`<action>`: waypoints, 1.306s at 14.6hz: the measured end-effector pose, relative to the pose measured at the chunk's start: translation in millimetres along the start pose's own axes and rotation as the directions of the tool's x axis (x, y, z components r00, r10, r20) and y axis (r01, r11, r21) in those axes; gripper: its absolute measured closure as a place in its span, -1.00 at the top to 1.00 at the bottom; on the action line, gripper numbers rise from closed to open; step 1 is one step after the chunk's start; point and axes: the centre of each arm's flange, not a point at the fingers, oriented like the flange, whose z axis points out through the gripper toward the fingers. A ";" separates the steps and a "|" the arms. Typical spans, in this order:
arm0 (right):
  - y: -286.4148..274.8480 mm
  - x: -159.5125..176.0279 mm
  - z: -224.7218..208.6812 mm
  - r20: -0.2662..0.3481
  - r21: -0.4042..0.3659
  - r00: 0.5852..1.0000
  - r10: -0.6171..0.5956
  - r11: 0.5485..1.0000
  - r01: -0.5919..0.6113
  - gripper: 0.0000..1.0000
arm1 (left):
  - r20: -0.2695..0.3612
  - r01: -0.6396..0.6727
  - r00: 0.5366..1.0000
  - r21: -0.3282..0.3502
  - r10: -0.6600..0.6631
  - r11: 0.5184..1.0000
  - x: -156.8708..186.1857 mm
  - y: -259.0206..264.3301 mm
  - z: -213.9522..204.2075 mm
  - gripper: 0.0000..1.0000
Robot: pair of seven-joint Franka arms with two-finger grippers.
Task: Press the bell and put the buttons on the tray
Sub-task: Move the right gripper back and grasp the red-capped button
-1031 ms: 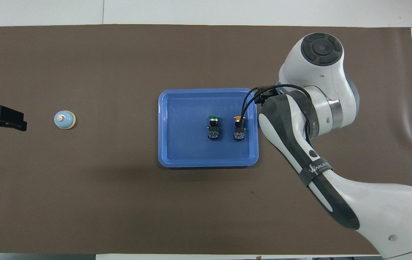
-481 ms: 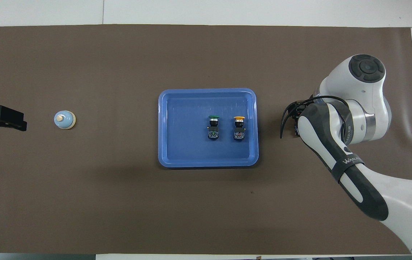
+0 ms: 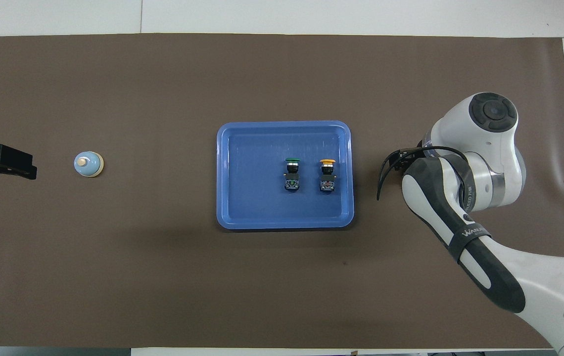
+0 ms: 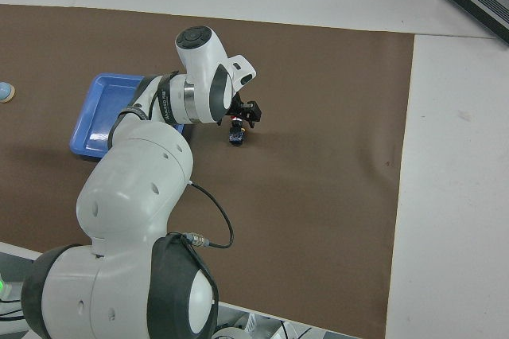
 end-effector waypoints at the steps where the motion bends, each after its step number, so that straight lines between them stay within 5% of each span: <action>1: 0.2 -2.7 6.0 -0.003 0.001 1.000 0.000 1.000 0.000 1.00 | 0.000 0.000 1.000 0.000 0.000 1.000 0.0 0.0 0.0 1.00; 9: -2.7 -13.6 19.4 0.019 0.000 1.000 0.008 1.000 -0.008 0.94 | 0.000 0.000 1.000 0.000 0.000 1.000 0.0 0.0 0.0 1.00; 14: -15.9 -13.8 14.5 0.002 0.002 1.000 0.022 1.000 -0.022 -0.18 | 0.000 0.000 1.000 0.000 0.000 1.000 0.0 0.0 0.0 1.00; 19: -82.1 7.8 -65.8 -0.068 0.024 0.998 -0.002 1.000 0.004 -0.18 | 0.000 0.000 1.000 0.000 0.000 1.000 0.0 0.0 0.0 1.00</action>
